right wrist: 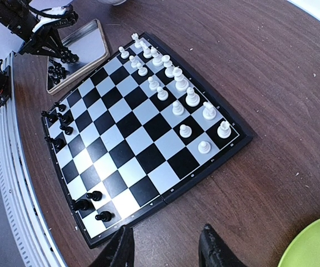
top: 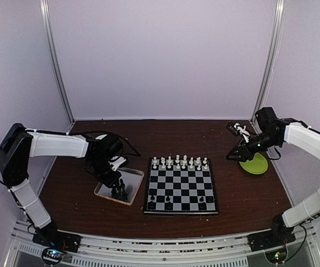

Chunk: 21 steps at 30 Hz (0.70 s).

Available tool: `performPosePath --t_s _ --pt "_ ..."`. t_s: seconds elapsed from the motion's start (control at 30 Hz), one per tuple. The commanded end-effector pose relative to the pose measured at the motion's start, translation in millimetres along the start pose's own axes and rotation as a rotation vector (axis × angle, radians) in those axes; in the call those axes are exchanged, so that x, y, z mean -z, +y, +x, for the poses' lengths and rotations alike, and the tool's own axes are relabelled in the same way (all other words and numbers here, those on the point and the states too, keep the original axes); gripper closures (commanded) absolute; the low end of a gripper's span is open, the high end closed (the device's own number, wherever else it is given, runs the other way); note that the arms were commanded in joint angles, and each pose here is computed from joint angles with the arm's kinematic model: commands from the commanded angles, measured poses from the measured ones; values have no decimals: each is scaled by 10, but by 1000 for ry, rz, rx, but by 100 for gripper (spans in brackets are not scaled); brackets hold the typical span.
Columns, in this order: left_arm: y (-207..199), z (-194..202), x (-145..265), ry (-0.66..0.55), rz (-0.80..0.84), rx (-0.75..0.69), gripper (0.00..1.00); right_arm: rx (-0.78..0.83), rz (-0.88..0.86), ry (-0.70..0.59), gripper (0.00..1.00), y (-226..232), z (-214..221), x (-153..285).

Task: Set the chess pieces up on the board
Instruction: Pick up the rook from the storage box.

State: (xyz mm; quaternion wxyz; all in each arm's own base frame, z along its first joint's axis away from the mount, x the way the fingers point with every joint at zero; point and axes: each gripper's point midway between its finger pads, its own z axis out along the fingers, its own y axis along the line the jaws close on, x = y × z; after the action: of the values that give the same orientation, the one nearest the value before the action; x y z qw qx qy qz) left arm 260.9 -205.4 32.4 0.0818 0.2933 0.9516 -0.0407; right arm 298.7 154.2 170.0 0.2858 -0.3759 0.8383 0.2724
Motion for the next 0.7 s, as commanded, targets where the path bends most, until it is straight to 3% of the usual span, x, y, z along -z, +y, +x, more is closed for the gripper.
performPosePath --t_s 0.0,0.37,0.67 --pt "18 -37 98 -24 0 -9 85 17 -15 -13 60 31 -87 24" --pt "29 74 81 0 -4 -14 80 14 -19 -9 60 32 -81 17" --pt "-3 45 65 -4 14 -21 90 12 -28 -3 60 44 -74 1"
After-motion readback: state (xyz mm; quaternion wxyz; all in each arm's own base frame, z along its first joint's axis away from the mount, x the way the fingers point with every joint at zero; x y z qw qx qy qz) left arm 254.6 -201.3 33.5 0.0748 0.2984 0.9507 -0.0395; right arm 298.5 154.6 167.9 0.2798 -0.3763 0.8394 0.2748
